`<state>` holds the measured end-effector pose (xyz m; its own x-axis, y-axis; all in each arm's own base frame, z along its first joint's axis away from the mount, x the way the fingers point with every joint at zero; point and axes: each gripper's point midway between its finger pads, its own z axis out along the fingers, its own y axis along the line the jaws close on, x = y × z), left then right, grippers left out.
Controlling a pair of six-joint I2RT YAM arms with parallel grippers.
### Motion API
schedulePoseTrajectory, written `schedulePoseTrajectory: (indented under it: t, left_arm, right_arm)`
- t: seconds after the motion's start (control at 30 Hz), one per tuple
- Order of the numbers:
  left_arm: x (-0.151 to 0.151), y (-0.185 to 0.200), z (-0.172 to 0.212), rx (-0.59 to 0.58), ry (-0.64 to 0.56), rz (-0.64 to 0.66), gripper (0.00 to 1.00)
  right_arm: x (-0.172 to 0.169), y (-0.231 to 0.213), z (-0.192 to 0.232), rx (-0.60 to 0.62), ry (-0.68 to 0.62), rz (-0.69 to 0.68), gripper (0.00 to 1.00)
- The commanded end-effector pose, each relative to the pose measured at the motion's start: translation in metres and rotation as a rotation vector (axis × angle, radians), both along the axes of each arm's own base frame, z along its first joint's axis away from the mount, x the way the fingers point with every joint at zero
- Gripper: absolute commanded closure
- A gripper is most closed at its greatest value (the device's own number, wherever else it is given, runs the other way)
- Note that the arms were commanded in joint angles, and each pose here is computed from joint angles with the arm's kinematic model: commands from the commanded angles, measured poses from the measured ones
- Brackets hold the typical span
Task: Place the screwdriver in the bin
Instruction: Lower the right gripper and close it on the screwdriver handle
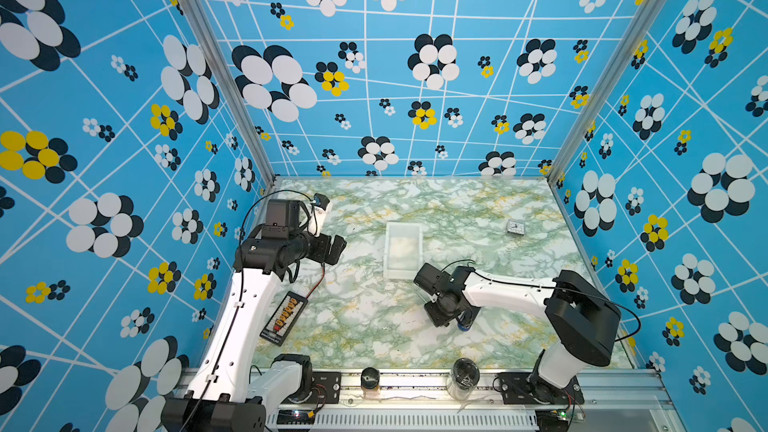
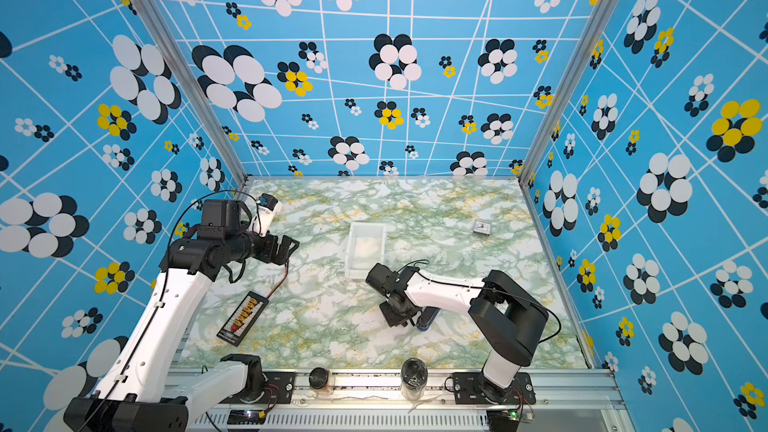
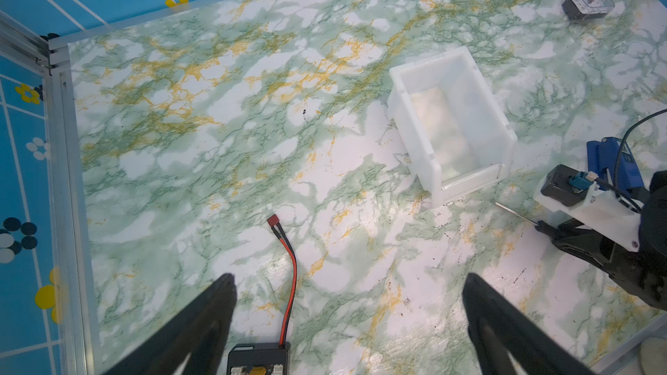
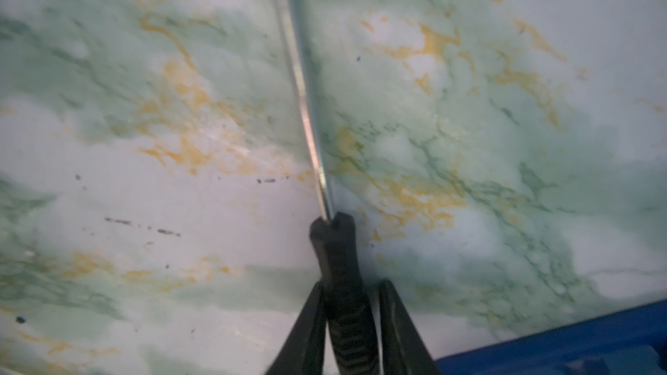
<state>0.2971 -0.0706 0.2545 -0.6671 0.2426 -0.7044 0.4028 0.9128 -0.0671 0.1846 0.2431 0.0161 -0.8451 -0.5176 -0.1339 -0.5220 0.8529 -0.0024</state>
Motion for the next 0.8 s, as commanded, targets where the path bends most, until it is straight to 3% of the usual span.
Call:
schedulePoseTrajectory:
  t: [0.0,0.77]
  left_arm:
    - [0.000,-0.005,0.009,-0.022,-0.006,-0.006,0.01]
    - [0.000,-0.006,-0.007,0.020,0.013,-0.040,0.01]
  right_arm:
    - [-0.006,-0.005,-0.016,-0.046,0.008,0.027,0.74]
    - [-0.005,-0.005,0.030,0.005,-0.051,0.056,0.80]
